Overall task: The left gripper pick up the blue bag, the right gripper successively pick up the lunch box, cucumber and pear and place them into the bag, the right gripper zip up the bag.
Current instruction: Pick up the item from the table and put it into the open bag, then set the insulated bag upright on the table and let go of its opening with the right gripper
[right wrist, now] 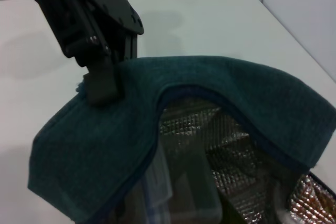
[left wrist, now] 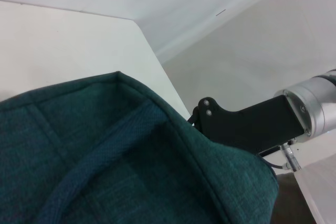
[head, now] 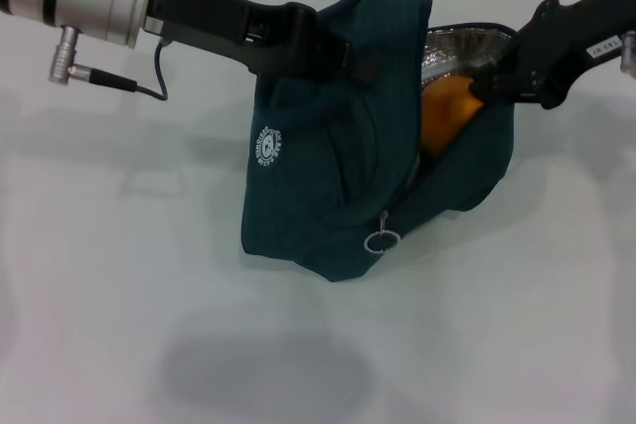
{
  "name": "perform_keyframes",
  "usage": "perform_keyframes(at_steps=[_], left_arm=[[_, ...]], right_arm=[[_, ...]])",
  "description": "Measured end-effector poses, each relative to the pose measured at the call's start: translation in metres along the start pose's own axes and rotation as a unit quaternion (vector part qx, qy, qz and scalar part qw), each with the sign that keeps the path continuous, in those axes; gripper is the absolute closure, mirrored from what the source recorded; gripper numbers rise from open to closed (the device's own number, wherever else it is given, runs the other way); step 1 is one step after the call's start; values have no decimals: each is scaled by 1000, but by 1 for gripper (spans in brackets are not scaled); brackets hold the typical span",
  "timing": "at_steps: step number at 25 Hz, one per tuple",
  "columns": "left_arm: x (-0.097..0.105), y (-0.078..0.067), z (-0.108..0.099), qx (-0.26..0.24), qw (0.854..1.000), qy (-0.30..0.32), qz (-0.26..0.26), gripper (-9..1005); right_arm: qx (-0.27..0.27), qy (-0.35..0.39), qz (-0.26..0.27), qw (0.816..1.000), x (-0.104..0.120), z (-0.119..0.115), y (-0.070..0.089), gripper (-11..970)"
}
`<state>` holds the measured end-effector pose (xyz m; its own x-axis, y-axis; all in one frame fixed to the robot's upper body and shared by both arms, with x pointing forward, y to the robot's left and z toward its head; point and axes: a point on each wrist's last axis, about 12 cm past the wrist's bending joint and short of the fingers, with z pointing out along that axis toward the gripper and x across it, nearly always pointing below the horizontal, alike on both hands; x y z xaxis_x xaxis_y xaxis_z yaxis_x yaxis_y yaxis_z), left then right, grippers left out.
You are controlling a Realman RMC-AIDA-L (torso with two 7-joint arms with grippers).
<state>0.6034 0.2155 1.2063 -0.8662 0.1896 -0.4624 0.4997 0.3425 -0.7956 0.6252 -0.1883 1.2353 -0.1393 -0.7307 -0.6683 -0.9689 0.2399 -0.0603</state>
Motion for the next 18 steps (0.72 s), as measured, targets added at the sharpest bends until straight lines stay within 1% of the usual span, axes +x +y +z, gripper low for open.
perform_keyframes(at_steps=[5, 7, 9, 13, 14, 15, 18], left_arm=[[0, 0, 0, -1, 1000, 0, 3, 925], [0, 0, -1, -1, 1000, 0, 5, 925], [1, 1, -1, -1, 1000, -1, 5, 925], [3, 3, -3, -3, 1000, -2, 4, 926], [3, 3, -3, -3, 1000, -2, 5, 926], [4, 3, -4, -3, 1000, -2, 6, 926], [4, 3, -3, -2, 1000, -2, 6, 926]], right_arm=[[-4, -23, 1, 1000, 6, 1, 3, 863], [1, -50, 8, 999, 8, -2, 4, 809], [5, -61, 11, 998, 9, -4, 4, 756], [40, -105, 28, 993, 18, -19, 2, 648], [63, -130, 43, 989, 25, -28, -1, 601], [66, -136, 47, 987, 26, -29, -1, 554], [93, -178, 81, 976, 43, -43, -4, 413]])
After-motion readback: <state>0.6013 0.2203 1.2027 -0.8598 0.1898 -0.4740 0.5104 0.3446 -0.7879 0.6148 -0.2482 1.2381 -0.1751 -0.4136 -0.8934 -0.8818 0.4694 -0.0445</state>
